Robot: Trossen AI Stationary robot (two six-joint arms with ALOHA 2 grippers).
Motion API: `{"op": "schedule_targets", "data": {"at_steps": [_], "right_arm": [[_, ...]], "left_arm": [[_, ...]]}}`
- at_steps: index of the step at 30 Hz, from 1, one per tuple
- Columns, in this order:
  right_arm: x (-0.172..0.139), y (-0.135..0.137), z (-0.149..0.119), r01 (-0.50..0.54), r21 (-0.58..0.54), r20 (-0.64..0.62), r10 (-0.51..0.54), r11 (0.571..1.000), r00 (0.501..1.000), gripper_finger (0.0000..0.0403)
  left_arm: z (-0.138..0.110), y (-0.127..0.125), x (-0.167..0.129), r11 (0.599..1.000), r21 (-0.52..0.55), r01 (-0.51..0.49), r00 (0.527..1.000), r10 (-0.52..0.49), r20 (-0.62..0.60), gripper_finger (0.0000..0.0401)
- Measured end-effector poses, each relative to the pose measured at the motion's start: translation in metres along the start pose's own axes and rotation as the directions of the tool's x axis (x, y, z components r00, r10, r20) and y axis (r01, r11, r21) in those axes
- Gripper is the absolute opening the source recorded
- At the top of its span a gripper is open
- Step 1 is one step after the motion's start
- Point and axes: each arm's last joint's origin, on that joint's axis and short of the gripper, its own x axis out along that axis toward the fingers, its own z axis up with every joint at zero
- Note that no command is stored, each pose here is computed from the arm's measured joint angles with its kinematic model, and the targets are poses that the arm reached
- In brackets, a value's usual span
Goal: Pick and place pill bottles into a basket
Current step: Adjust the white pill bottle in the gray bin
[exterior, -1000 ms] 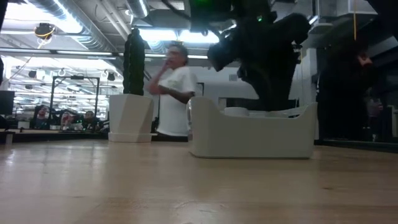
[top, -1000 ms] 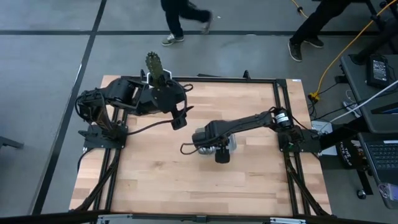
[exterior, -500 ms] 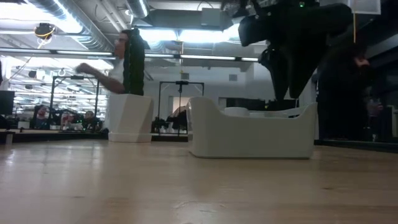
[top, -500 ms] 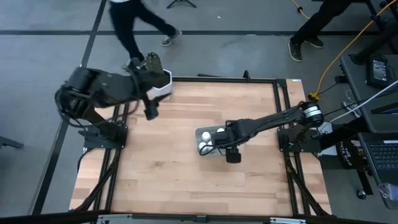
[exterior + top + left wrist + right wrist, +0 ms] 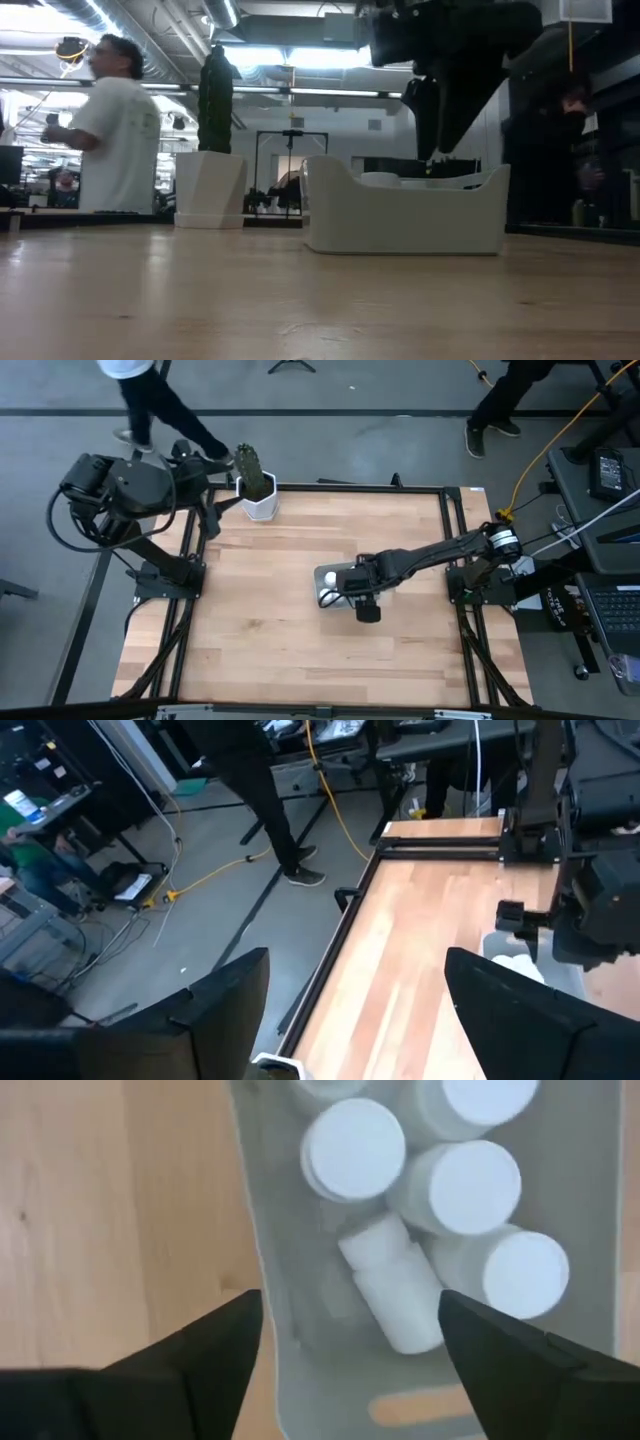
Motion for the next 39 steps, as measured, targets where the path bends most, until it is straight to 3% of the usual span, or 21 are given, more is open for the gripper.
{"op": "schedule_targets", "data": {"at_steps": [5,14,26,39], "right_arm": [[0.007,-0.006,-0.005,0.009,0.018,-0.031,-0.008,1.000,0.999,0.0330],[0.031,-0.019,-0.024,0.035,0.005,-0.124,-0.034,0.999,0.992,0.0334],[0.043,-0.037,-0.026,0.025,-0.043,-0.088,-0.029,0.999,0.996,0.0334],[0.058,-0.041,-0.036,-0.076,-0.022,-0.095,0.074,0.997,0.993,0.0325]], "left_arm": [[-0.002,0.001,-0.001,1.000,0.021,-0.001,1.000,0.001,-0.007,0.0296],[-0.002,0.001,-0.001,1.000,0.020,-0.001,1.000,0.001,-0.008,0.0296],[-0.001,0.001,-0.001,1.000,-0.023,-0.001,1.000,0.001,-0.006,0.0296],[-0.001,0.002,-0.001,0.999,-0.042,-0.024,1.000,0.024,-0.004,0.0296]]}}
